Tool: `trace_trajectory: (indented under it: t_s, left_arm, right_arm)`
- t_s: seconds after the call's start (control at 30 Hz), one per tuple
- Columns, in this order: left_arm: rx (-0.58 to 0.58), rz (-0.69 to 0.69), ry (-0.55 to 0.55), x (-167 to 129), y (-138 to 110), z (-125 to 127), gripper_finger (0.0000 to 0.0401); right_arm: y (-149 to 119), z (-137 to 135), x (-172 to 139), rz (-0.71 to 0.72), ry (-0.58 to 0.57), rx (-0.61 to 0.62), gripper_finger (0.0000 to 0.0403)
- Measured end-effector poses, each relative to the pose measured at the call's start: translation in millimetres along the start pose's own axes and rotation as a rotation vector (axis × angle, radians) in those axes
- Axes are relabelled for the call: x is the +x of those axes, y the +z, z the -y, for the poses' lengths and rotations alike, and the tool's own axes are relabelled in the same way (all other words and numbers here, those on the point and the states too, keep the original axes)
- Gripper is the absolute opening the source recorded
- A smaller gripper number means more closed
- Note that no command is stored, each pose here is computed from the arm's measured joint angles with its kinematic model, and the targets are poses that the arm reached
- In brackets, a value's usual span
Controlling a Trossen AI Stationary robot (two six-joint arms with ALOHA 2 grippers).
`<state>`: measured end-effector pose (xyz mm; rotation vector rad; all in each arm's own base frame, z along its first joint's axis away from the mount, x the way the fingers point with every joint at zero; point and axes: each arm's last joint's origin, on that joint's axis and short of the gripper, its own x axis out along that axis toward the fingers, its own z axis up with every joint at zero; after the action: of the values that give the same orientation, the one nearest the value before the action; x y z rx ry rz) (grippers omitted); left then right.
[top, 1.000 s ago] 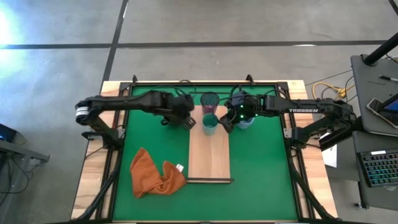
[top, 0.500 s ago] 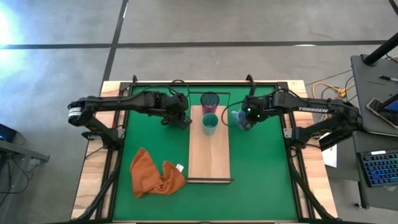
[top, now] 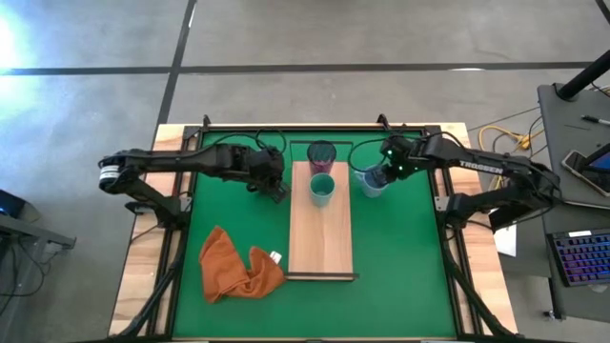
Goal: Stack small to large cups/mugs on shelf
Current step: Put the blue mug on the shelf
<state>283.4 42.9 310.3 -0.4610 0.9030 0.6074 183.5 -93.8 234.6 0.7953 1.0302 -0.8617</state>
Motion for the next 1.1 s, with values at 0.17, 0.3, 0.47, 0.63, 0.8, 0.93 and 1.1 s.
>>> trace_trajectory:
  t_s: [0.17,0.3,0.47,0.63,0.8,0.93,1.1]
  left_arm:
    - [0.001,-0.002,0.001,-0.5,-1.7,-1.3,0.0068]
    - [0.001,0.003,0.003,-1.6,-1.6,-1.6,0.0068]
    - [0.001,0.005,0.009,-1.1,-1.8,-1.8,0.0068]
    - [0.005,-0.009,0.019,2.5,-5.3,-3.1,0.0068]
    - [0.004,-0.028,0.028,6.6,-10.9,-5.5,0.0068]
    - [-0.012,-0.04,0.03,8.8,-13.7,-6.5,0.0068]
    - [-0.012,-0.043,0.032,9.6,-14.3,-6.9,0.0068]
  right_arm:
    - [0.3,-0.4,23.4,-0.036,0.015,0.011,0.0123]
    - [0.9,-1.0,32.5,-0.051,-0.025,0.004,0.0123]
    - [1.5,-0.8,35.1,-0.05,-0.046,-0.021,0.0103]
    - [1.1,-0.6,34.9,-0.054,-0.046,-0.032,0.0031]
    - [-2.8,-1.4,28.5,-0.1,-0.001,-0.04,0.0018]
    - [-7.4,-8.9,4.4,-0.105,0.021,-0.085,0.0016]
    - [-17.8,-26.7,-43.6,-0.094,0.073,-0.164,0.0015]
